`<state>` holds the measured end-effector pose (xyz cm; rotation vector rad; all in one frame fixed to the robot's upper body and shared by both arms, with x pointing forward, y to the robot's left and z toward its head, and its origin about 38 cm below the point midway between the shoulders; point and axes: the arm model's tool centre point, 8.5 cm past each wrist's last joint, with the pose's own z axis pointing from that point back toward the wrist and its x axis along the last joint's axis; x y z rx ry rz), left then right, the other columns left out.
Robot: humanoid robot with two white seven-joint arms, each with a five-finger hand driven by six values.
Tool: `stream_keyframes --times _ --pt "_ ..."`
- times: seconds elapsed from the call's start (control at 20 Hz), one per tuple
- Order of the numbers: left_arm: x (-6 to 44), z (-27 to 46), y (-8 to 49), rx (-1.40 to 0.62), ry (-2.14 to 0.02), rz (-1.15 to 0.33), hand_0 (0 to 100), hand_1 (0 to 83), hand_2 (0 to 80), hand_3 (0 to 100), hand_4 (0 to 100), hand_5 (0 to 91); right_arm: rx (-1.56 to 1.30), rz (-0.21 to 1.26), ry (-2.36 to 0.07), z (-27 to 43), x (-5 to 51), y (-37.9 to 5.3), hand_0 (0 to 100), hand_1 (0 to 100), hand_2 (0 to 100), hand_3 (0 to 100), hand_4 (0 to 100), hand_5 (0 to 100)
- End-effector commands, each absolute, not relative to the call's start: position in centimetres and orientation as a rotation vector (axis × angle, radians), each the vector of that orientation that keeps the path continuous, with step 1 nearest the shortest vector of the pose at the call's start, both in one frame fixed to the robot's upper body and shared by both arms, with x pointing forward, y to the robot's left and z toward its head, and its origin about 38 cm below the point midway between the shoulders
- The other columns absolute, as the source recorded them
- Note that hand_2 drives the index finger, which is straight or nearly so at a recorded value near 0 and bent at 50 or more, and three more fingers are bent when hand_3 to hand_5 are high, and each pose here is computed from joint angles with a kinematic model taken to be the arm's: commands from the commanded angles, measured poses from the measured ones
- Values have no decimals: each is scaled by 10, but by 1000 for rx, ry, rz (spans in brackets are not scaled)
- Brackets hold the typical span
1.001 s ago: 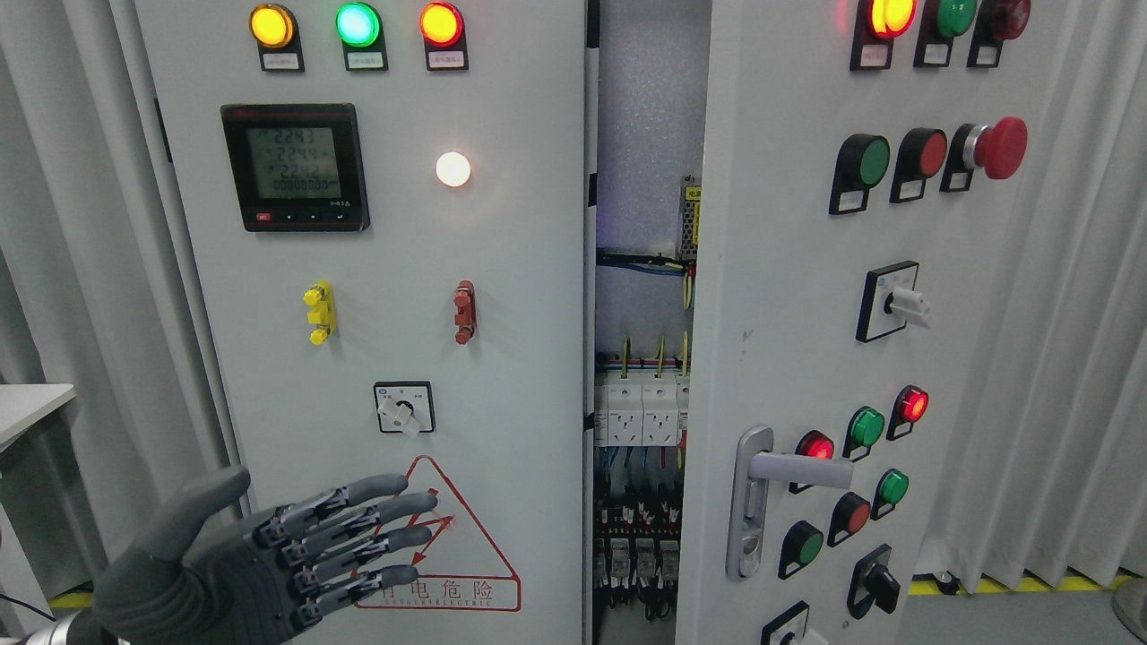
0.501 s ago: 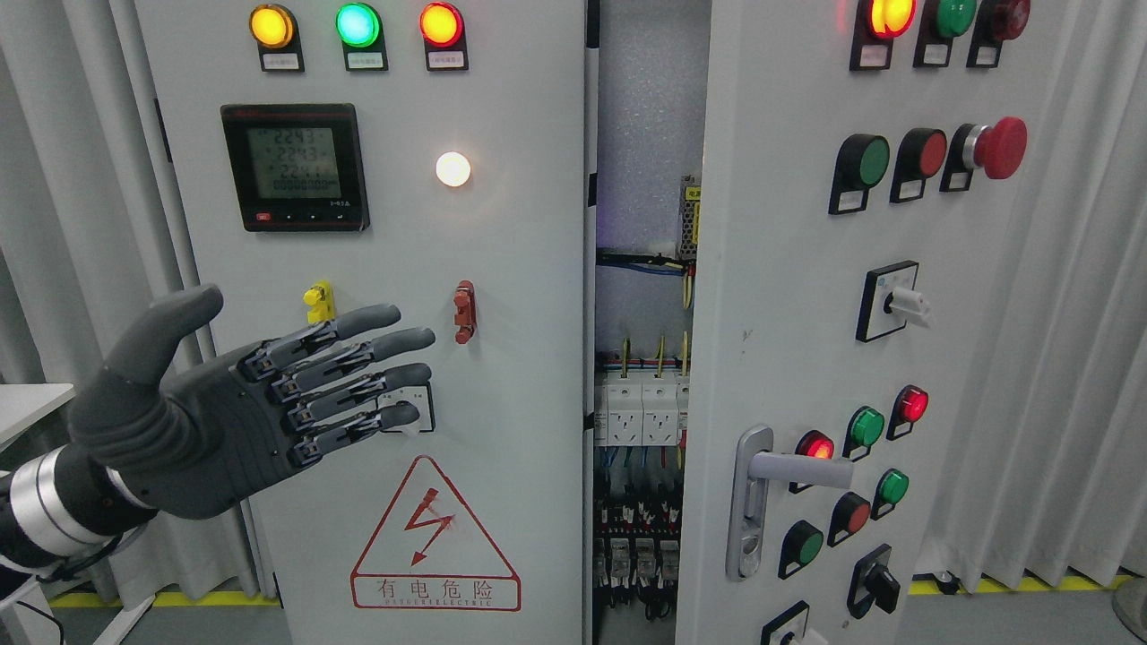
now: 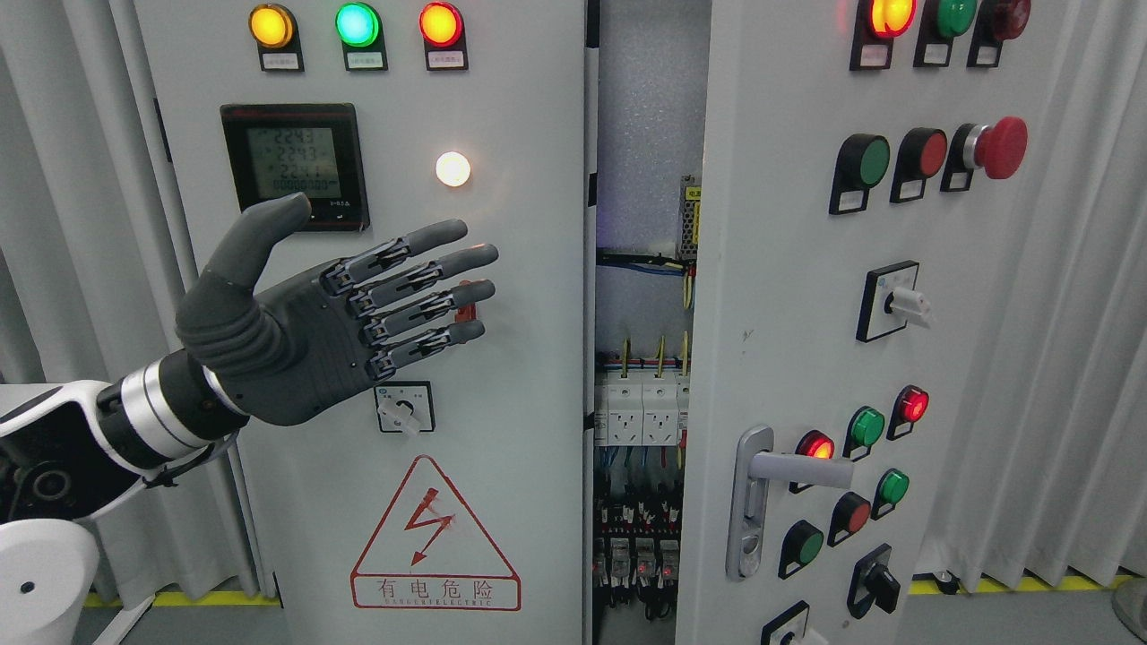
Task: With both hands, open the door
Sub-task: 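Raise the left hand toward the gap between the two doors, then insert left hand fingers behind the edge of the handled button door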
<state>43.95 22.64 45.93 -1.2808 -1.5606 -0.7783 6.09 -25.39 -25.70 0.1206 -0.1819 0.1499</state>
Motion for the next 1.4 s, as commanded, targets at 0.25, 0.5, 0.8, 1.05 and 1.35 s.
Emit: stream_keyframes --times 0.25,0.5,0.8,1.05,1.35 --pt "460 447 137 -1325 -1447 -935 296 0 28 28 36 0 118 123 -186 -257 61 -255 218 0 0 0 0 0" --pt "453 463 120 -1317 -1475 -1072 296 0 28 28 36 0 118 123 -186 -257 61 -255 218 0 0 0 0 0" --pt "463 462 109 -1309 -1429 -1069 296 0 28 28 36 0 118 123 -186 -257 61 -255 218 0 0 0 0 0" --pt "468 455 99 -1298 -1394 -1074 296 0 28 28 38 0 118 123 -186 -257 61 -255 218 0 0 0 0 0" --pt "466 467 89 -1317 -1366 -1093 296 0 28 27 38 0 118 123 -186 -257 61 -255 219 0 0 0 0 0"
